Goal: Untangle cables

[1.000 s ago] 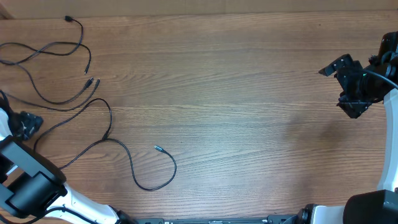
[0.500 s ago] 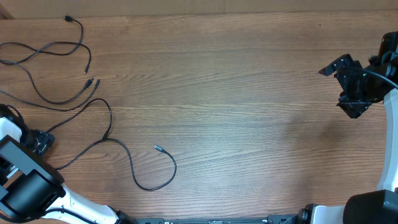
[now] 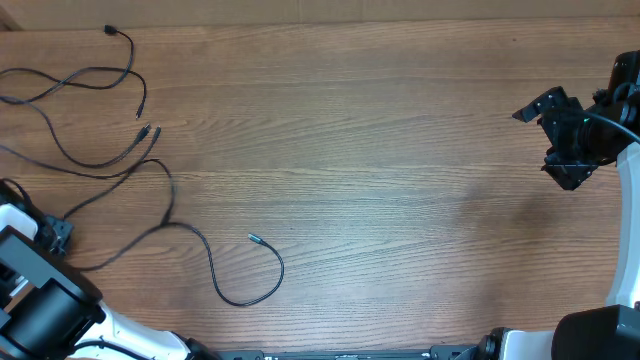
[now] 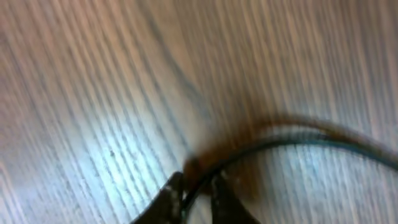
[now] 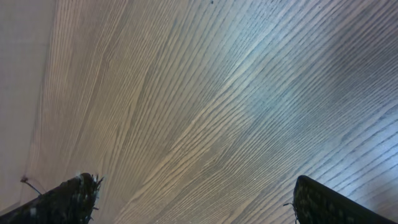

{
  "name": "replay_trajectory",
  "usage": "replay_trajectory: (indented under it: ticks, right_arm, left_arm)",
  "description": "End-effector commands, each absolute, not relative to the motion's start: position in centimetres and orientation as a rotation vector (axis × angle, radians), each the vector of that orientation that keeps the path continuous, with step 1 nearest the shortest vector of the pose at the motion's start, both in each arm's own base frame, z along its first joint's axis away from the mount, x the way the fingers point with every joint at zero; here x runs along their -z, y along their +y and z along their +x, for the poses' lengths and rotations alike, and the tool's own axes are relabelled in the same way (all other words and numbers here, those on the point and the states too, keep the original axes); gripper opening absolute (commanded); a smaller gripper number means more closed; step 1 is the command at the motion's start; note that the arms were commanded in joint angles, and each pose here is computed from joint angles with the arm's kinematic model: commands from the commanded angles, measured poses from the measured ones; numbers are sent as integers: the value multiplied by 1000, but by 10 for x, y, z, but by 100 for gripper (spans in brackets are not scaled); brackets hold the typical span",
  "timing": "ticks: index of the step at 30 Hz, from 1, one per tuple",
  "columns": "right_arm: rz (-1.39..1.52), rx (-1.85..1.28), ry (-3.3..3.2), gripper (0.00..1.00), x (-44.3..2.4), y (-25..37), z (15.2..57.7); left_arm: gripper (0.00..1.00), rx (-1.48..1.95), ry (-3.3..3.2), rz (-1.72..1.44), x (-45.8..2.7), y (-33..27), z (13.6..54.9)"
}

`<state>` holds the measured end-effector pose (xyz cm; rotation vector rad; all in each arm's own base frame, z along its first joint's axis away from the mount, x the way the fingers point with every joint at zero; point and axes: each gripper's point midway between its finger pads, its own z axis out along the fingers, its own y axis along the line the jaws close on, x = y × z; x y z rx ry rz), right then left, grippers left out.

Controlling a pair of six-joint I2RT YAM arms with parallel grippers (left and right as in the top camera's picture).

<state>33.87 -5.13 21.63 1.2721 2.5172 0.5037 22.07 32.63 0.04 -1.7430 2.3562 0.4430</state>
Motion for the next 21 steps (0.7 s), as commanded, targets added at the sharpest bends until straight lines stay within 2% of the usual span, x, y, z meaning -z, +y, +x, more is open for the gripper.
replay_trajectory:
  ticks: [1, 2, 7, 14, 21]
  right_arm:
    - [1258, -492, 2492, 100, -224, -54, 340]
    - [1258, -492, 2492, 100, -224, -54, 340]
    - [1258, -491, 2492, 100, -224, -54, 340]
    - [1258, -492, 2492, 100, -224, -54, 340]
    - [1258, -492, 2492, 100, -224, -54, 340]
  left_arm:
    - [8, -428, 2435, -1759, 23, 316, 203]
    - [4, -434, 2459, -1717, 23, 318, 205]
    - [4, -472, 2577, -1481, 12, 331, 216]
    - [4, -556, 2678, -1179, -27, 361, 238]
    - [4, -819, 2613, -1131, -92, 405, 243]
